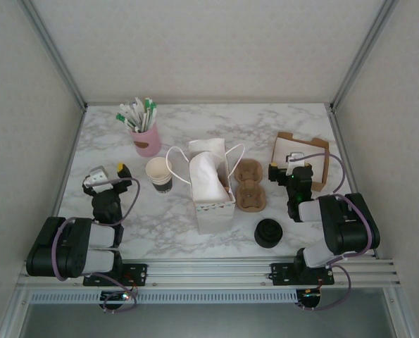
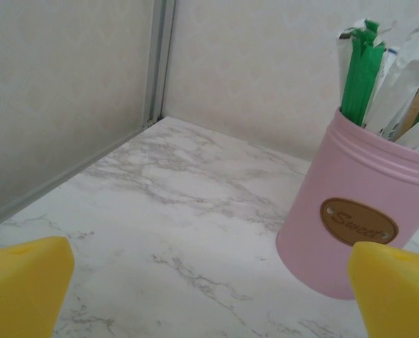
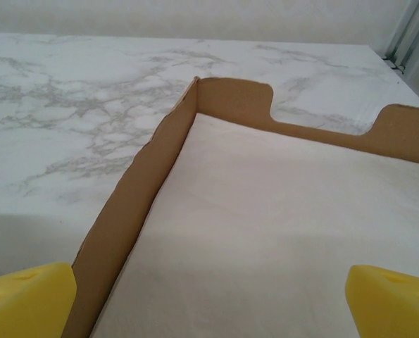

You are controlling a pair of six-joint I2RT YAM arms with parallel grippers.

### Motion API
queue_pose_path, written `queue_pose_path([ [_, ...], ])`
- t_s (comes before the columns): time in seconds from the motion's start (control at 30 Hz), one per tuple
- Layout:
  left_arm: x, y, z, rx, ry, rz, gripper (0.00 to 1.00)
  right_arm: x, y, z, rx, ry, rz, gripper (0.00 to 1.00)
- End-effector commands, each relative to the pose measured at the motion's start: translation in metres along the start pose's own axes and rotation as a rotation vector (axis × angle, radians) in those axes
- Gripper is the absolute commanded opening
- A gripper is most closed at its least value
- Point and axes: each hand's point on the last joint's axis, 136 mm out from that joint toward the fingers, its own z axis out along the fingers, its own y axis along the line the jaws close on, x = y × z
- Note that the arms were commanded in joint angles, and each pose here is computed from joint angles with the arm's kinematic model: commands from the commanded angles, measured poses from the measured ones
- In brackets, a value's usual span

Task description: Pack the takeout coffee

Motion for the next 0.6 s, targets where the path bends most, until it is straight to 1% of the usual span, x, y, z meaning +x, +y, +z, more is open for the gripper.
queue_pose_path([
  [0.0, -0.015, -0.003, -0.002, 0.027, -0.062, -0.013, 1.0, 0.003, -0.002, 0.005, 0.002, 0.023, 0.012, 0.99],
  [0.17, -0.004, 0.001, 0.014, 0.018, -0.022, -0.036, 1.0, 0.002, -0.003, 0.006, -0.001, 0.027, 0.017, 0.99],
  [0.3, 0.006, -0.009, 0.017, 0.075, 0.011, -0.004, 1.0, 0.004, -0.007, 0.01, -0.008, 0.058, 0.05, 0.99],
  [0.37, 0.012, -0.014, 0.024, 0.096, 0.029, 0.008, 0.99, 0.003, -0.008, 0.011, -0.012, 0.058, 0.058, 0.99],
  [0.4, 0.019, -0.015, 0.031, 0.088, 0.078, 0.02, 1.0, 0.003, -0.009, 0.011, -0.012, 0.059, 0.059, 0.99],
  [0.47, 0.026, -0.019, 0.047, 0.083, 0.125, 0.036, 1.0, 0.003, -0.008, 0.011, -0.014, 0.059, 0.058, 0.99],
  [0.57, 0.028, -0.022, 0.047, 0.086, 0.135, 0.051, 1.0, 0.003, -0.008, 0.011, -0.014, 0.061, 0.06, 0.99],
])
